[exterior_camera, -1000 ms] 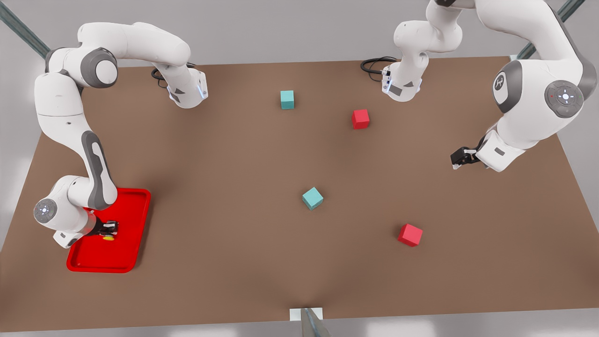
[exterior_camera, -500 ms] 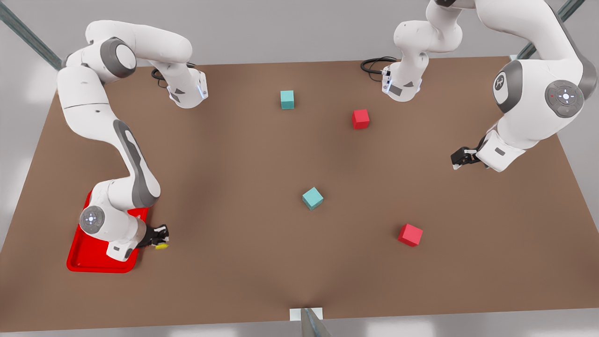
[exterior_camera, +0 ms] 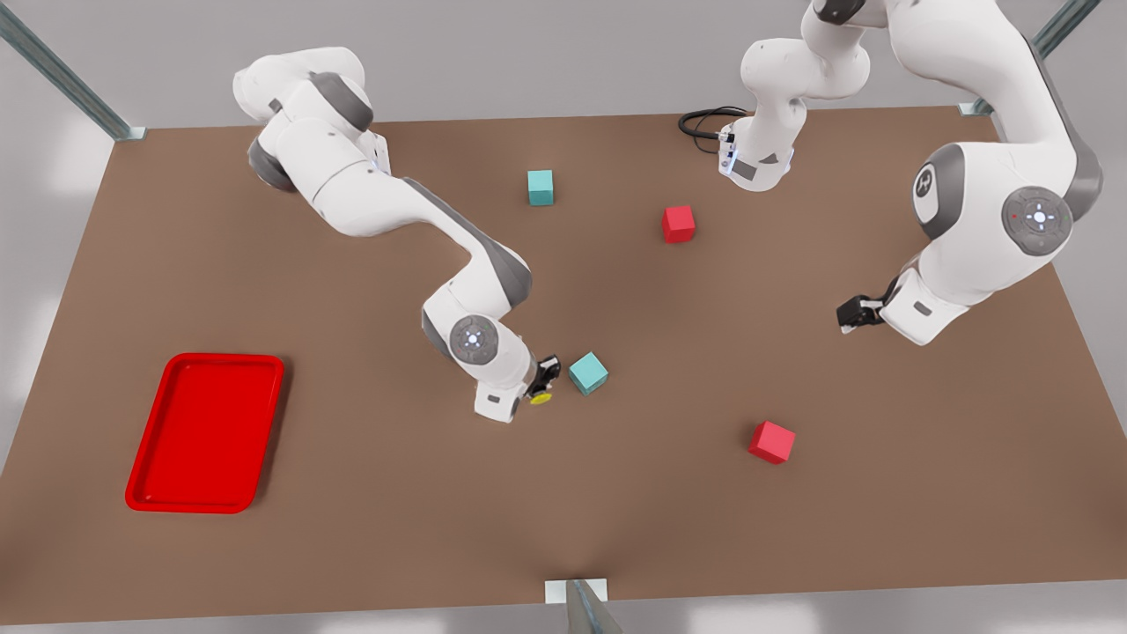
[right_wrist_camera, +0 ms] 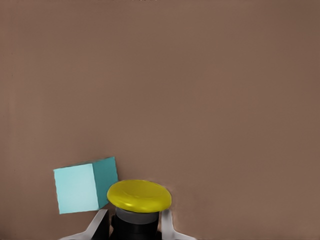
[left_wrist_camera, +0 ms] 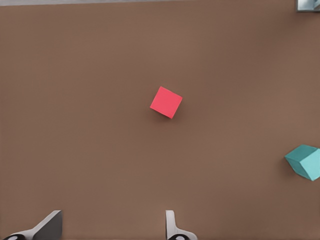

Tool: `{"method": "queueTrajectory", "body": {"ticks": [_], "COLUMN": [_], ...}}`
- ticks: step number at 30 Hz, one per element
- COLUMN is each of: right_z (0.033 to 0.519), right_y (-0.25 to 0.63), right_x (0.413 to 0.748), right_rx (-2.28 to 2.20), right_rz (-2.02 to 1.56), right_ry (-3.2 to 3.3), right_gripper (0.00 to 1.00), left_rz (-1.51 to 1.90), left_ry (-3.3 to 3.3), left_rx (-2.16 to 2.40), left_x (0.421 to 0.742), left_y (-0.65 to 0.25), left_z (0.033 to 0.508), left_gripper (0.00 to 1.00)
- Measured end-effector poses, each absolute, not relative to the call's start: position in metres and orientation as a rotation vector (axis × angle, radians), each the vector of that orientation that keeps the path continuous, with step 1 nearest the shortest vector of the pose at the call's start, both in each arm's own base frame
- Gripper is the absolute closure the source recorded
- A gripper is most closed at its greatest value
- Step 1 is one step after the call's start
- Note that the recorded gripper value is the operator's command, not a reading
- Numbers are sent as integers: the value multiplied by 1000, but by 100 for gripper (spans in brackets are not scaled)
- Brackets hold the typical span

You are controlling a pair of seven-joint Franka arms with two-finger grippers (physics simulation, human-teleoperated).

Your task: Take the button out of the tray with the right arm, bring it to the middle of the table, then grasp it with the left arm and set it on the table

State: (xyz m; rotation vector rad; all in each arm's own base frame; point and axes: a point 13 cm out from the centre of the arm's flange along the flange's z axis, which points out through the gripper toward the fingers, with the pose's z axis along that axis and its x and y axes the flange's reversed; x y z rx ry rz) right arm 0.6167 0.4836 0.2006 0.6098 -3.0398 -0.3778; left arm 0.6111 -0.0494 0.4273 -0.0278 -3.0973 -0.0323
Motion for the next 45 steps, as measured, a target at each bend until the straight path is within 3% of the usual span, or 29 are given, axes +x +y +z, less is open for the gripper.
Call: {"method": "queueTrajectory", "body": {"ticks": [6,13,22,27,29,34,36,37,39,41,42,45], "right_z": [223,200,118,101,100,111,188,251,402,440,445,446], "right_y": [587,648,654,658,658,657,651,623,452,187,103,41], "right_x": [563,513,491,479,479,489,531,567,655,660,650,636], "right_rx": [339,23,-288,-350,-377,-452,-523,-577,-793,-1107,-1197,-1101], "right_rz": [-482,-442,-270,-225,-220,-247,-396,-461,-424,-136,-66,23], "right_ry": [-3024,-3002,-2996,-2998,-2995,-2993,-3039,-3065,-3156,-3093,-3052,-3045], "right_gripper": [61,61,59,56,0,0,0,0,0,0,0,0], "left_rz": [-33,-38,-40,-39,-39,-39,-39,-39,-32,-33,-48,-80], "left_ry": [-3097,-3084,-3084,-3090,-3092,-3095,-3096,-3093,-3053,-2931,-2866,-2787], "left_rx": [-45,-72,-70,-69,-69,-68,-72,-96,-241,-484,-568,-631], "left_x": [612,613,619,622,622,623,623,622,610,563,527,454], "left_y": [-57,-69,-70,-70,-70,-70,-72,-82,-145,-265,-310,-360], "left_z": [424,415,405,404,404,404,405,403,387,334,296,214], "left_gripper": [0,0,0,0,0,0,0,0,0,0,0,0]}}
